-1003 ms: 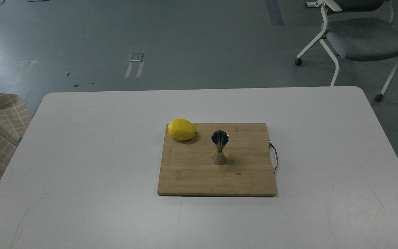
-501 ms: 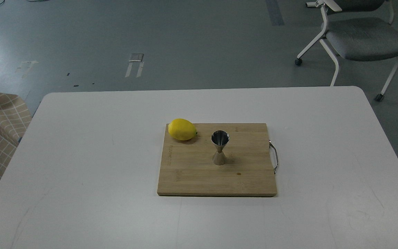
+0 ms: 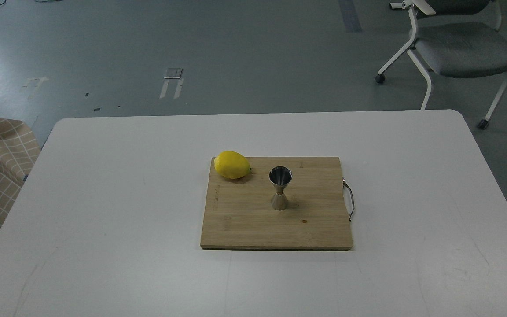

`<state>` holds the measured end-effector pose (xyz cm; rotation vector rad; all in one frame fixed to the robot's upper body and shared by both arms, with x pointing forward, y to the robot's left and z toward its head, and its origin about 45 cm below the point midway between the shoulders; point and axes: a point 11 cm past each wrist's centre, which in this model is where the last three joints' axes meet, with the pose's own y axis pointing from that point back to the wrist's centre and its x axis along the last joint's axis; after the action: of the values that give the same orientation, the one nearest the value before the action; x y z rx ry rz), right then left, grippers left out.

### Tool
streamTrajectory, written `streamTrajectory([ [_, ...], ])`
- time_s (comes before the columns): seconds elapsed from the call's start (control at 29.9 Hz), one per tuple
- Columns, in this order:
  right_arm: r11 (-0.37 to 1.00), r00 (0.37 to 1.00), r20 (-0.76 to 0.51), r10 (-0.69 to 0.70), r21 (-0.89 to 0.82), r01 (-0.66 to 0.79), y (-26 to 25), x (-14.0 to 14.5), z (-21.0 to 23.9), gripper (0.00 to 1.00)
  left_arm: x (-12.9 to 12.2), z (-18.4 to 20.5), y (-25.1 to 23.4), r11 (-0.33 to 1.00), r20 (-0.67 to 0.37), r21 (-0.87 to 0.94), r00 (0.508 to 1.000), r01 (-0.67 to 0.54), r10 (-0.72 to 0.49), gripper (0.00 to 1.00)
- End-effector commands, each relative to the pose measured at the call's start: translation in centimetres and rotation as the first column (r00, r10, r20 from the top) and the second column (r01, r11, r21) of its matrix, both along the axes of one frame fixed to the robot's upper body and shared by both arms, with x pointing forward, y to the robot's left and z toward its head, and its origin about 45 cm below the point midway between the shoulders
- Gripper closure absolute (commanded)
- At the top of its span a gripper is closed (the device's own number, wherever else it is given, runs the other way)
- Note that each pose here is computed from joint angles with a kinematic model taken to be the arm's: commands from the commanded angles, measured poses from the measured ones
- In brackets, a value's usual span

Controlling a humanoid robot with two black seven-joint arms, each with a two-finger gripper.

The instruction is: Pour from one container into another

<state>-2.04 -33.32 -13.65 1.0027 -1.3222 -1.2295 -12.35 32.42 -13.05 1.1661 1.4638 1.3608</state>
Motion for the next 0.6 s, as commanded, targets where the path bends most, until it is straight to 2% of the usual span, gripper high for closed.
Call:
streamTrajectory([
  [0.0,1.0,1.0,0.0,0.0,0.0,0.0,0.0,0.0,0.0,0.0,0.1,0.0,0.0,1.0,0.002,-0.001,1.0,0.001,-0.001,0.02],
  [0.37,1.0,1.0,0.0,0.0,0.0,0.0,0.0,0.0,0.0,0.0,-0.2,0.1,0.8,0.999,-0.016,0.046,1.0,0.012,-0.011,0.02],
  [0.57,1.0,1.0,0.0,0.0,0.0,0.0,0.0,0.0,0.0,0.0,-1.5,1.0,4.6,0.978,-0.091,0.182,0.992,0.1,-0.085,0.02],
])
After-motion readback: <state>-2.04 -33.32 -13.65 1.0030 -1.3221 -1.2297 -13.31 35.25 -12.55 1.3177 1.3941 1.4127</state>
